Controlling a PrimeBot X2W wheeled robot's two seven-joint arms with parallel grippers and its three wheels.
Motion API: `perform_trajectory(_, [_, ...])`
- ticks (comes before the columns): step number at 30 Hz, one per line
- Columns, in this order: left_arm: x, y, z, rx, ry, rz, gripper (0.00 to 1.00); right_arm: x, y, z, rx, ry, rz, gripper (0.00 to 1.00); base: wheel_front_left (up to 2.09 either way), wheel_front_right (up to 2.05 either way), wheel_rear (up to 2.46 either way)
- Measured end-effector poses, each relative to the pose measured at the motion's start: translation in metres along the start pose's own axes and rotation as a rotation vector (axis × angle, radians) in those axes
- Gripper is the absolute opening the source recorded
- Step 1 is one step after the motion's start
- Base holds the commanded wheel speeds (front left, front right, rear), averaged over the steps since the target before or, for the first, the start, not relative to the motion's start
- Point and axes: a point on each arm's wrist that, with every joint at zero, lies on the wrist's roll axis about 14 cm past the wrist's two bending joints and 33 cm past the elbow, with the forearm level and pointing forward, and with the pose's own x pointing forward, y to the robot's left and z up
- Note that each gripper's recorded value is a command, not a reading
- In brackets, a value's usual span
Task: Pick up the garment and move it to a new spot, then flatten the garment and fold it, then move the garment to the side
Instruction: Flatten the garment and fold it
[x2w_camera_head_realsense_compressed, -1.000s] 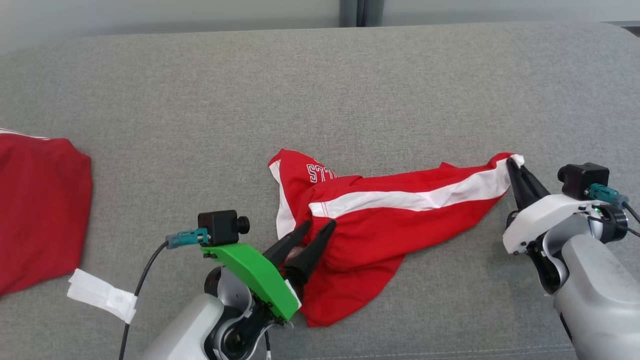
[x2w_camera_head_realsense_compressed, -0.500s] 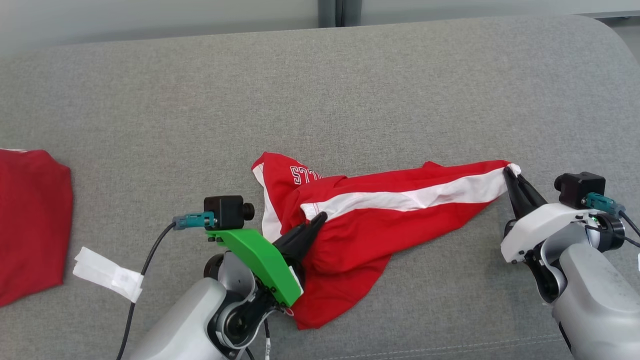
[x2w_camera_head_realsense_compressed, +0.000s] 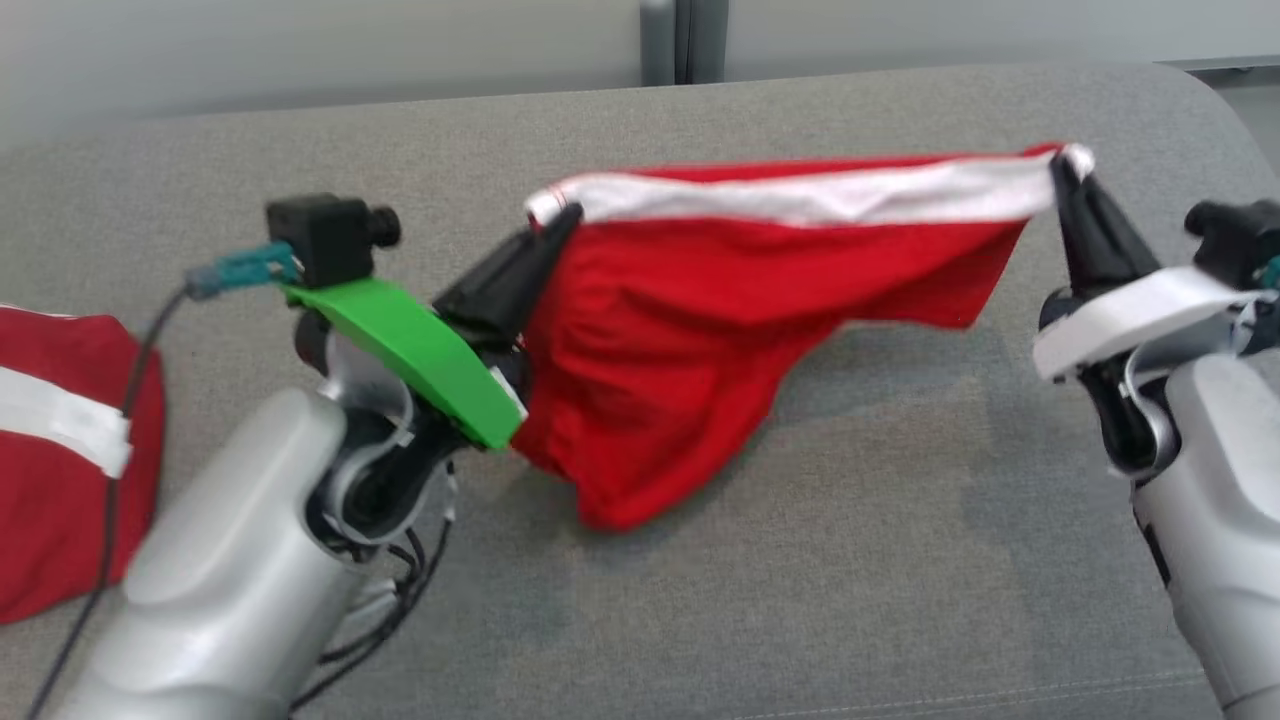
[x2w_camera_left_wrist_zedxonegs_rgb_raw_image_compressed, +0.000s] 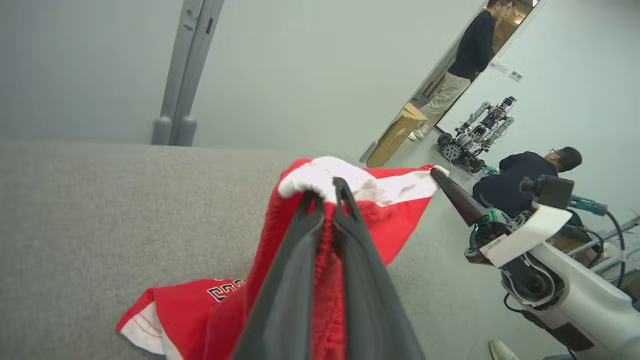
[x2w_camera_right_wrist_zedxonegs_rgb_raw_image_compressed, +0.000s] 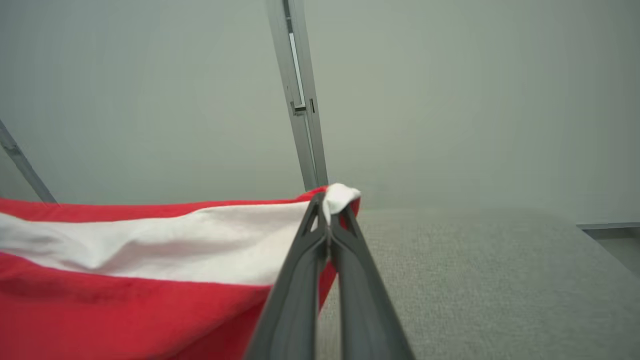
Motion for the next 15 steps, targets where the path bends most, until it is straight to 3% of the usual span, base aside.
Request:
perform_trajectory(1, [0.001, -0.007, 0.019, 0.049, -0.037, -0.028, 0.0, 0.006, 0.0, 0.021, 0.008, -0.059, 0.003, 0.0, 0.0, 0.0, 0.0])
perform_trajectory(2, [-0.003, -0.025, 0.055, 0.138, -0.105, -0.089, 0.0, 0.012, 0.007, 0.066, 0.037, -0.186, 0.03, 0.0, 0.0, 0.0, 0.0])
perform_trajectory(6, [-0.024, -0.056, 0.109, 0.223, -0.229, -0.174, 0.0, 0.001, 0.032, 0.154, 0.129, -0.445, 0.116, 0.0, 0.0, 0.0, 0.0])
perform_trajectory(11, [-0.049, -0.118, 0.136, 0.234, -0.288, -0.353, 0.0, -0.041, 0.038, 0.213, 0.157, -0.618, 0.187, 0.0, 0.0, 0.0, 0.0])
perform_trajectory(15, [-0.067, -0.147, 0.137, 0.202, -0.272, -0.435, 0.0, -0.08, 0.035, 0.24, 0.193, -0.702, 0.219, 0.0, 0.0, 0.0, 0.0])
